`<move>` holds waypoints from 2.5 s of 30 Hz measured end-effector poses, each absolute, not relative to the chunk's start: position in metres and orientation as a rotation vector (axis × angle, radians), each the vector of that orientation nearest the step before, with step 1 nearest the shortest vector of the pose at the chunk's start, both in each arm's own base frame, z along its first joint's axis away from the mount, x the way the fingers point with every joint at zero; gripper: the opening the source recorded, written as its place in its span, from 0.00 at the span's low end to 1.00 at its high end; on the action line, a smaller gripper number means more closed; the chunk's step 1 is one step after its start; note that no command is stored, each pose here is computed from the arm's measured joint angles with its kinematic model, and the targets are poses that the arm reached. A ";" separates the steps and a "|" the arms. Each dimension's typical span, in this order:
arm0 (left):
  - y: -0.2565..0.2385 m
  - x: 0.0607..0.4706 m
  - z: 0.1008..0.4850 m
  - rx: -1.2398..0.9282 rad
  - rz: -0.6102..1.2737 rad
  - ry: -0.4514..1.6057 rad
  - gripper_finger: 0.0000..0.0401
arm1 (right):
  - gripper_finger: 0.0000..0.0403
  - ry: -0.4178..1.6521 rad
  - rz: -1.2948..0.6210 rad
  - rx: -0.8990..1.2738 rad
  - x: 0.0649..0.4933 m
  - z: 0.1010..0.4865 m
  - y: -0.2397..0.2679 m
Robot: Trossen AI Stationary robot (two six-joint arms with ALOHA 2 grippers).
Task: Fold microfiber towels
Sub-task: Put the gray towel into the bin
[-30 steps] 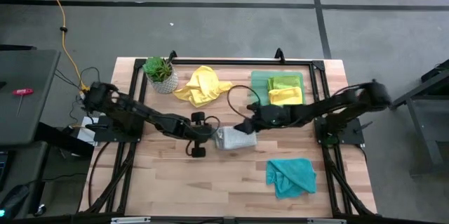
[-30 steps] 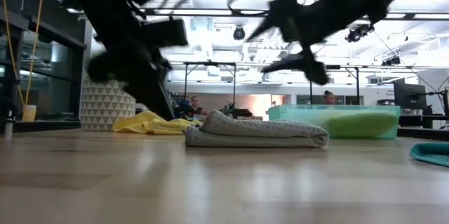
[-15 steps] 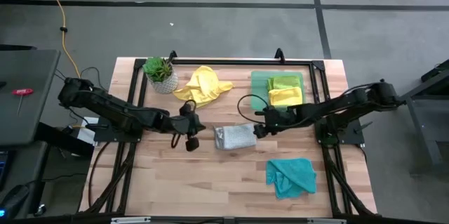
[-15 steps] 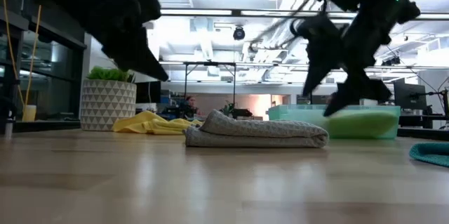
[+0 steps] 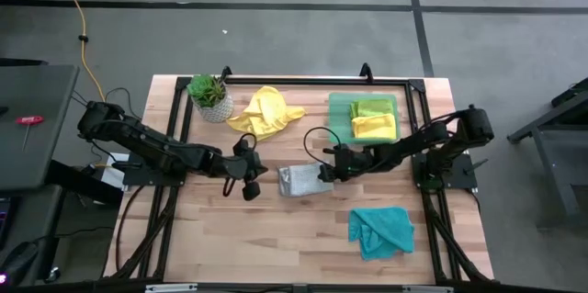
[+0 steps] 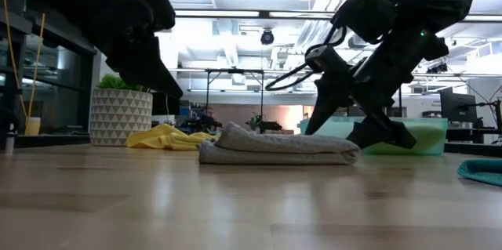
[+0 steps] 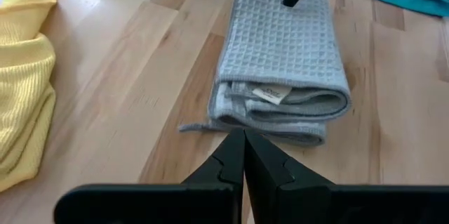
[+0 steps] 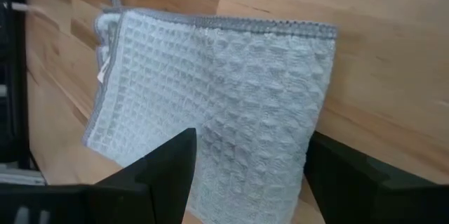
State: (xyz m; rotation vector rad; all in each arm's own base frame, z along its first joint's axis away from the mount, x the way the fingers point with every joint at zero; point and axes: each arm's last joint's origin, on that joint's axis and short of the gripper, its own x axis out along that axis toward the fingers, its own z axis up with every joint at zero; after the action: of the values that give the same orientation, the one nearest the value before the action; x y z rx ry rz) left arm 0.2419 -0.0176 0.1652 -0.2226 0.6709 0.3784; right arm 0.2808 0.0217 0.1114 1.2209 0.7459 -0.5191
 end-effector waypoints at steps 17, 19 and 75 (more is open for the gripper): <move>-0.016 0.233 0.225 -0.161 0.316 0.507 0.00 | 0.04 0.776 -0.507 1.120 0.272 0.123 0.017; -0.014 0.229 0.239 -0.125 0.364 0.474 0.00 | 0.02 0.760 -0.482 1.090 0.267 0.137 0.013; -0.006 0.203 0.276 -0.163 0.546 0.354 0.00 | 0.00 1.572 -0.150 -0.376 0.294 0.273 -0.158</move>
State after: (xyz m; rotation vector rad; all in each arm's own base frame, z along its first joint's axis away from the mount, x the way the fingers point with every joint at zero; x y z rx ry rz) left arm 0.2027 -0.0061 0.2761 -0.1627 0.3540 0.5464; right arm 0.2943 -0.1582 0.2729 -0.3762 1.5718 -0.1501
